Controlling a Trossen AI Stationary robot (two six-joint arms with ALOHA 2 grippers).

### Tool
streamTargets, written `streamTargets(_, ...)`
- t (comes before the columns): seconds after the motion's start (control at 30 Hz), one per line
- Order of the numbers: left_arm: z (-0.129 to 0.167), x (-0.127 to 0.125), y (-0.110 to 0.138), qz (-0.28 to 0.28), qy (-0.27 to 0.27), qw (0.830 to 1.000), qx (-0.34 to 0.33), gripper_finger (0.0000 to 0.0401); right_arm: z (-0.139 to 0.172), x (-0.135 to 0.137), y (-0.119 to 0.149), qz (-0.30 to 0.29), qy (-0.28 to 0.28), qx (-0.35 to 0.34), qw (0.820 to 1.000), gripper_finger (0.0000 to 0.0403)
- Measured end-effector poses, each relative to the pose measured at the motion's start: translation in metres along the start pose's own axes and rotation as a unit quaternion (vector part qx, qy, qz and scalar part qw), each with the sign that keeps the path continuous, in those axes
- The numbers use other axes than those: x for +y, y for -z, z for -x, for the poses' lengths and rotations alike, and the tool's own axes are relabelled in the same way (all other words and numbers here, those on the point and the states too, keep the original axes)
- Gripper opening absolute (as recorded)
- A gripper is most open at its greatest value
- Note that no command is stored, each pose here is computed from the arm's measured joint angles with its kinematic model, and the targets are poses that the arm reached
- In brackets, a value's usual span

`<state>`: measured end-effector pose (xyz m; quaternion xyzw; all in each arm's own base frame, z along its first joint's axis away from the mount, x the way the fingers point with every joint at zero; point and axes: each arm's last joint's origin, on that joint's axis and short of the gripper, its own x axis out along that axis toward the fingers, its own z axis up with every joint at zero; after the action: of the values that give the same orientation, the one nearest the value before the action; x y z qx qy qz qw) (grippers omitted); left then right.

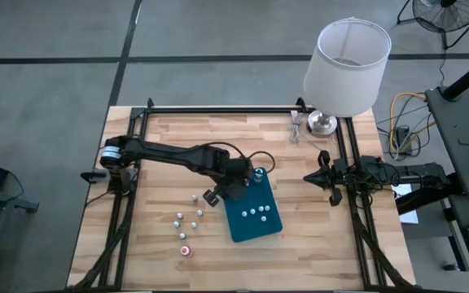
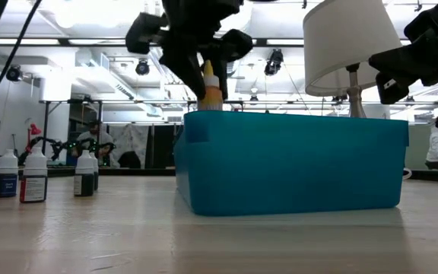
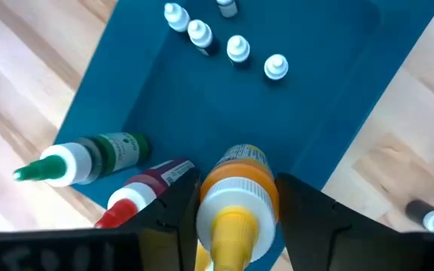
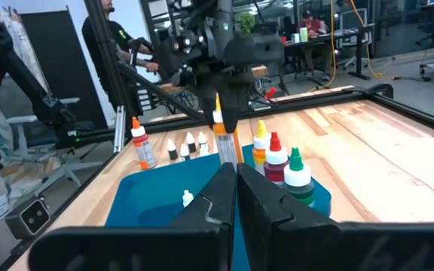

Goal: Pick & Place food coloring
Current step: Put the large yellow food coloring bottle into the blue bin

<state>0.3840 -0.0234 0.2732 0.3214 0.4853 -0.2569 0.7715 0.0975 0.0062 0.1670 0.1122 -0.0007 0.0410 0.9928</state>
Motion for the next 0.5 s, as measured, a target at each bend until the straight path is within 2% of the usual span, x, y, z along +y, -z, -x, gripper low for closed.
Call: streamTargets(0.5,-0.037,0.005,0.000,-0.001,0.018,1.000,0.016,0.0124,0.000,0.000,0.000,0.000,0.000,0.001,1.000,0.0009)
